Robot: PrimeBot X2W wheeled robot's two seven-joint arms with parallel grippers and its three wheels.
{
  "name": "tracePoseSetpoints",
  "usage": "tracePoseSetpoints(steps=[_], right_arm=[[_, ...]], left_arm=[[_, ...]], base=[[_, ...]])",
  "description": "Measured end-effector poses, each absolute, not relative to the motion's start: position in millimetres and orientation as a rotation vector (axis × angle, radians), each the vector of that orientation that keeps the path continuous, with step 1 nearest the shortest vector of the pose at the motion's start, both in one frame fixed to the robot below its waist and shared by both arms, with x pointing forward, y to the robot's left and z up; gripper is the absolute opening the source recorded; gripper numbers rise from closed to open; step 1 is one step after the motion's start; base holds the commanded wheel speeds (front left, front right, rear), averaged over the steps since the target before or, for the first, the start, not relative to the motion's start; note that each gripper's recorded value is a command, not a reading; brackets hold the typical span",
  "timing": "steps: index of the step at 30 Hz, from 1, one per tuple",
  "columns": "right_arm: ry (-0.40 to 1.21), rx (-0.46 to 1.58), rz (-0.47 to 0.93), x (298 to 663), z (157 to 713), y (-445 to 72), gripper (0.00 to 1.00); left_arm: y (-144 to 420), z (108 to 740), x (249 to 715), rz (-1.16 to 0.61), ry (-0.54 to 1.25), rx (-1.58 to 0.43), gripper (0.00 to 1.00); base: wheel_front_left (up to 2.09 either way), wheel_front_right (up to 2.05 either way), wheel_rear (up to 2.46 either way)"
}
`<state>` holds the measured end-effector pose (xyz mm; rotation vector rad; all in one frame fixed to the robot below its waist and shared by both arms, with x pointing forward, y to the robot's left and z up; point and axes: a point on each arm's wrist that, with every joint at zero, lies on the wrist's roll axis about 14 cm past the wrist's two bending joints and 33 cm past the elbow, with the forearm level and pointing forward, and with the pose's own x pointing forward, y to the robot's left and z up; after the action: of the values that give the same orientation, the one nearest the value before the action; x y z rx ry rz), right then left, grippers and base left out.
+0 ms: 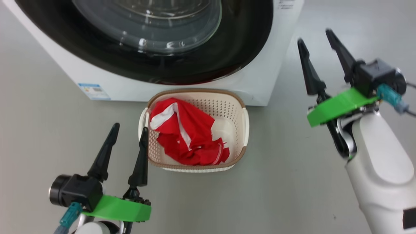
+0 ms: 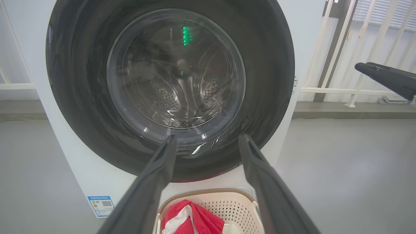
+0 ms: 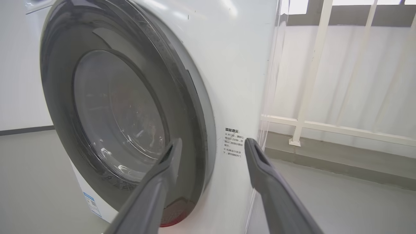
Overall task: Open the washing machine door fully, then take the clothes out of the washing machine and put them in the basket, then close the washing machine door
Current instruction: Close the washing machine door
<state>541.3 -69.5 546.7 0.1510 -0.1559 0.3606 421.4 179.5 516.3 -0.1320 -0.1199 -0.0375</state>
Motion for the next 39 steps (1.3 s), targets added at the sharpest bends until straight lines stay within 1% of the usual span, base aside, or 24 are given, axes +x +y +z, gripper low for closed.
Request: tracePoseSetpoints(steps=[13, 21, 29, 39], right_arm=[[-0.149, 0.121, 0.222, 489.7, 538.8, -127.1, 1.0], [-0.172, 0.12, 0.15, 467.1, 544.2, -154.9, 1.0], [-0.164, 0.127, 0.11, 438.3, 536.9, -168.6, 1.0], [-0.156, 0.124, 0.09, 417.5, 532.4, -175.7, 1.0]], left_arm=[[159.3, 528.9, 416.2, -0.093, -0.15, -0.152, 1.0], [159.5, 535.2, 414.9, -0.092, -0.166, -0.155, 1.0], [163.5, 534.2, 404.2, -0.084, -0.162, -0.155, 1.0], [166.2, 536.9, 399.5, -0.078, -0.17, -0.146, 1.0]], base=[[0.0, 0.0, 0.0], [0.0, 0.0, 0.0], [0.0, 0.0, 0.0], [0.0, 0.0, 0.0]])
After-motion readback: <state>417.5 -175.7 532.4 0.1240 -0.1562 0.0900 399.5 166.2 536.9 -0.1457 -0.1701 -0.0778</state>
